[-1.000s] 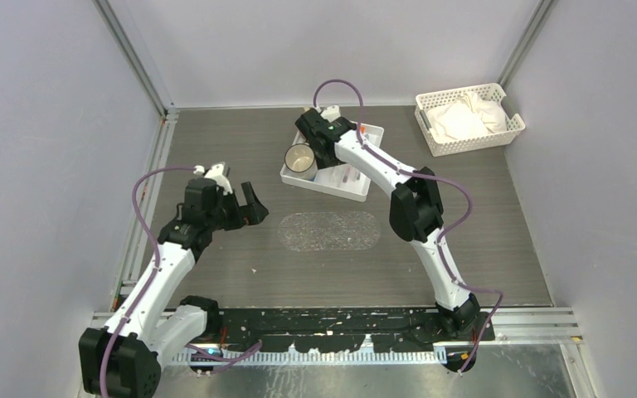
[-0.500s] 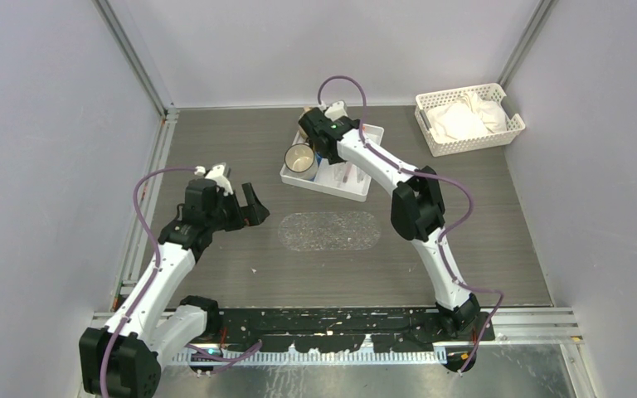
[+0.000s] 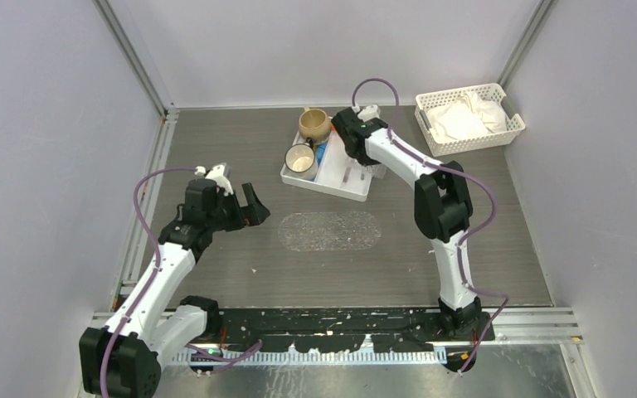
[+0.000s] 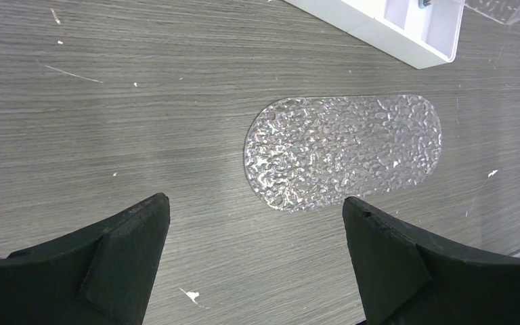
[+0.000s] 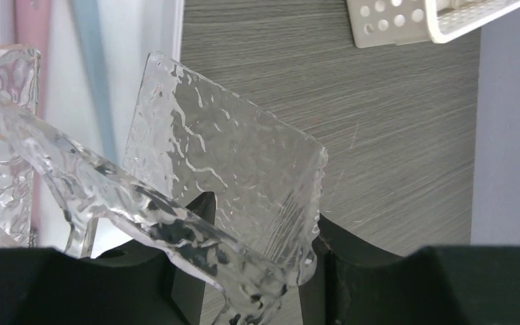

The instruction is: Prepare toiletry sets of a toothbrush and toothpaste on the tray

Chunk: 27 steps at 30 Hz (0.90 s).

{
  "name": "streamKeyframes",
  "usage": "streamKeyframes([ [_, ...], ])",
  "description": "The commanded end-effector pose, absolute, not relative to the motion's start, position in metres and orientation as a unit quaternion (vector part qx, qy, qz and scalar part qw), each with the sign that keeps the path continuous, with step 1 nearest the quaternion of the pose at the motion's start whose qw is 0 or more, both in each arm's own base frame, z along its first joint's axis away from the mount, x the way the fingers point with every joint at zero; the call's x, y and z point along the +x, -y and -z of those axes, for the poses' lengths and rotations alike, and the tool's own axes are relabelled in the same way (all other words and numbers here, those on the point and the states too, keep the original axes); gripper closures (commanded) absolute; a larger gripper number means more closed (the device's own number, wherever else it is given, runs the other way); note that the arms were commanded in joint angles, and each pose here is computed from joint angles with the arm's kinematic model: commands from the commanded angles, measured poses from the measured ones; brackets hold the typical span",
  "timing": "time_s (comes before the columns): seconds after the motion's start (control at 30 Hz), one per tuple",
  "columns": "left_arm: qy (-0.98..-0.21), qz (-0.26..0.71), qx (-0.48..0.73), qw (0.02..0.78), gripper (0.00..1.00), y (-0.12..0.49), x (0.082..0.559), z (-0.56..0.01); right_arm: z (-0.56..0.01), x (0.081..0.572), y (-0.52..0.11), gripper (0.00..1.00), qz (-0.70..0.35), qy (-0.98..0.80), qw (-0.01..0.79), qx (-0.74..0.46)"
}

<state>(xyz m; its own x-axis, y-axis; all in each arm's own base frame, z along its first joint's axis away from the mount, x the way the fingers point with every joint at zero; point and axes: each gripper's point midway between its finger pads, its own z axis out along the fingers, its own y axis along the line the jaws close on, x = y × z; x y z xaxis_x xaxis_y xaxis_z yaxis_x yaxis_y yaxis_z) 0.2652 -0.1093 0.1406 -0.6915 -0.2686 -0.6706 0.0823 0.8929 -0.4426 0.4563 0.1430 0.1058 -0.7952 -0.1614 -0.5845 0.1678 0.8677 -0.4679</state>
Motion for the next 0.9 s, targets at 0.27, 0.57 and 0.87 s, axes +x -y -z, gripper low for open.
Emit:
streamKeyframes([
  [0.27,-0.881,0.235,-0.047,0.407,0.0,0.113,0.271,-0.15,-0.212,0.448,-0.161,0.77,0.111,-0.901,0.418,0.029],
  [0.57,-0.881,0.236,-0.049,0.406,0.0,0.113,0.272,-0.15,-0.18,0.366,-0.197,0.78,-0.07,-0.934,0.351,-0.001],
  [0.87,-0.883,0.237,-0.051,0.402,0.0,0.114,0.272,-0.147,-0.126,0.294,-0.25,0.77,-0.134,-0.944,0.292,-0.077],
])
